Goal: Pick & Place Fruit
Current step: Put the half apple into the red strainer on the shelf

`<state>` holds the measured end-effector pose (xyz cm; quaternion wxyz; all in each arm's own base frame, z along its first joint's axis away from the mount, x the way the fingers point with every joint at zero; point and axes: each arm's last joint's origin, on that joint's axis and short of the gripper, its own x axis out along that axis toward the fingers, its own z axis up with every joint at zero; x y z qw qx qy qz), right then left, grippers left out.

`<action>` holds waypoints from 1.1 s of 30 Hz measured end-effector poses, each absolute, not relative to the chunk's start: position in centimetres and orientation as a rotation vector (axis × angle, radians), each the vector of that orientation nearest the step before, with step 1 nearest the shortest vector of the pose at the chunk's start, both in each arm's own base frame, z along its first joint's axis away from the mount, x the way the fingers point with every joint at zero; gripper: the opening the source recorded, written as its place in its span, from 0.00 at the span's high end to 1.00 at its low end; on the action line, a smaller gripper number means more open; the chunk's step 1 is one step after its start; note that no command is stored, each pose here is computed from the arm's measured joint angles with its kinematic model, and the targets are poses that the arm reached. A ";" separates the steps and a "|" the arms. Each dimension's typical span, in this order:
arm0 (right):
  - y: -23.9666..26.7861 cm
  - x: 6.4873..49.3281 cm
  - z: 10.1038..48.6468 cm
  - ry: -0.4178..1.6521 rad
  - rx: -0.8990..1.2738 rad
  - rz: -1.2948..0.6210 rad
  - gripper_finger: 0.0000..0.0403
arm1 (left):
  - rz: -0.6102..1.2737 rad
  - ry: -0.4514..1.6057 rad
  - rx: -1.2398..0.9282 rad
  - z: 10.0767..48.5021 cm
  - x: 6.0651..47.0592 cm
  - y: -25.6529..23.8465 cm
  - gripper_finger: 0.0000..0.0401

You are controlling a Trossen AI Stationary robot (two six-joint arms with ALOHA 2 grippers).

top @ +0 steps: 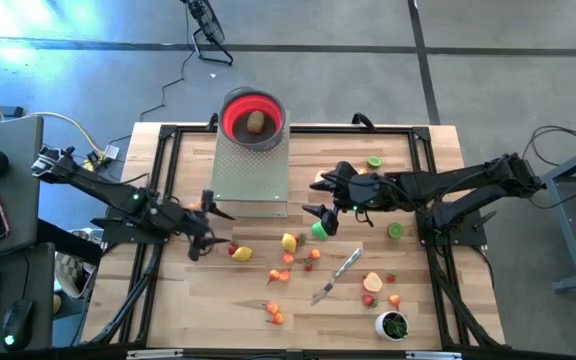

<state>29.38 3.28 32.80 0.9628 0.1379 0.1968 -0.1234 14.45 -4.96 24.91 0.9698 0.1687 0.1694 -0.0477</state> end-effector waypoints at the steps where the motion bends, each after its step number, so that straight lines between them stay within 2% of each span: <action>1: 3.3 29.3 32.8 0.403 0.278 -0.251 0.25 | -0.094 0.323 0.339 25.0 14.1 -4.8 0.33; 9: 2.9 28.8 31.8 0.481 0.336 -0.356 0.25 | -0.080 0.227 0.270 25.8 11.3 -3.7 0.33; 19: 1.8 27.3 30.0 0.679 0.466 -0.510 0.25 | -0.071 0.215 0.171 25.9 10.9 -3.5 0.33; 29: 1.8 27.1 28.6 0.726 0.389 -0.485 0.25 | -0.048 0.221 -0.037 25.9 10.9 -3.5 0.33; 33: 1.8 26.9 27.5 0.751 0.397 -0.481 0.25 | -0.046 0.222 -0.054 25.9 10.9 -3.5 0.33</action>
